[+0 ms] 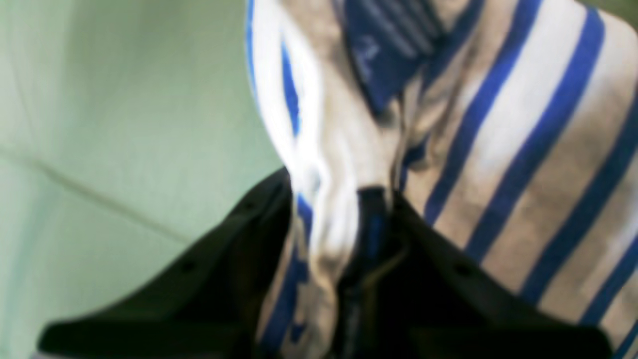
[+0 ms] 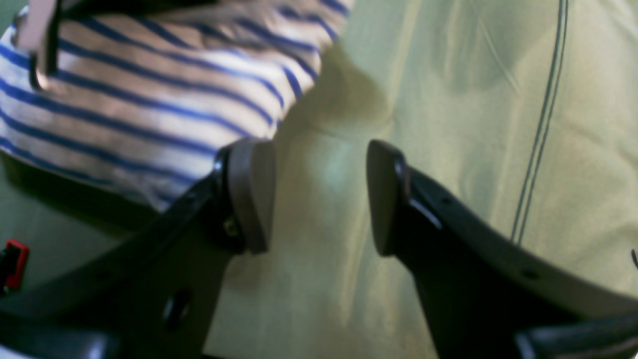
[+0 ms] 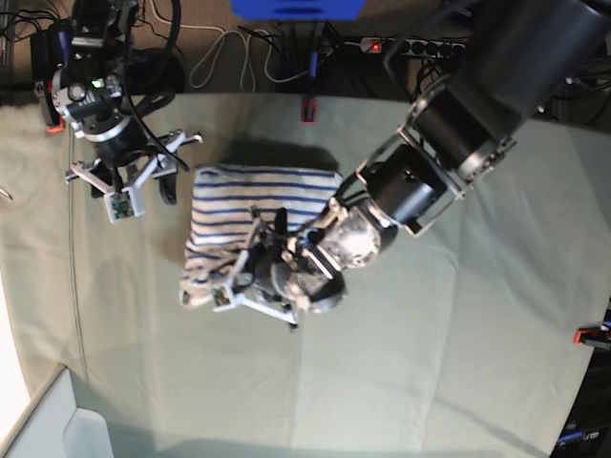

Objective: Layout the t-shirt on the table in an organized manner, then fold the t-shirt properly
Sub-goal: 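Tuck and square the folded shirt's edge with the left gripper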

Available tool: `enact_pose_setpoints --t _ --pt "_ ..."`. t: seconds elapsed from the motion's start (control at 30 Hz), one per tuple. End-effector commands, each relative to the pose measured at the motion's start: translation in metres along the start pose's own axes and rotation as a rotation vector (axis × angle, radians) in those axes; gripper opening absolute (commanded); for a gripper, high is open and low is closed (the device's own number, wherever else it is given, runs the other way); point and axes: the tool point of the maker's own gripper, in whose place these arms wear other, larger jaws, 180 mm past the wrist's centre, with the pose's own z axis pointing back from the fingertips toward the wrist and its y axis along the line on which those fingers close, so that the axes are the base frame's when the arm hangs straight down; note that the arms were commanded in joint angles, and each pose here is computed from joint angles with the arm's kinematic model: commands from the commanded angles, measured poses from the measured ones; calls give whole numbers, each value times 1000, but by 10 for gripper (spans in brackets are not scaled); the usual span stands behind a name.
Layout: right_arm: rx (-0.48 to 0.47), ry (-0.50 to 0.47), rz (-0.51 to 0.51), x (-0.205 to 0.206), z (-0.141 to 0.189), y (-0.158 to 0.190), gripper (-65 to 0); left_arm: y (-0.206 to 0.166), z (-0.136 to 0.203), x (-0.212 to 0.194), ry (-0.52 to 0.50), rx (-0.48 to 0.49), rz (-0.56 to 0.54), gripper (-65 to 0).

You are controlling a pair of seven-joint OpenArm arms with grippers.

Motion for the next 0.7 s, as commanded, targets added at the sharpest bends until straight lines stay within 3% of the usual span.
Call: enact_pose_setpoints --t 0.0,0.23,0.3,0.4,0.5,0.67 --pt "0 -51 2 14 2 -2 -347 18 8 21 -45 39 -4 -650" --pt "2 -58 3 17 1 -1 -346 18 7 20 -49 38 11 -635" --pt "3 -58 3 17 1 -1 -346 18 7 19 -42 39 12 -569" --pt "3 -58 3 17 1 -1 -346 24 10 21 -48 52 9 -415" --pt "2 -55 2 15 1 -1 -346 47 21 36 -75 96 -5 -285" --pt "4 -52 3 14 2 0 -346 76 46 74 -164 157 -28 -215"
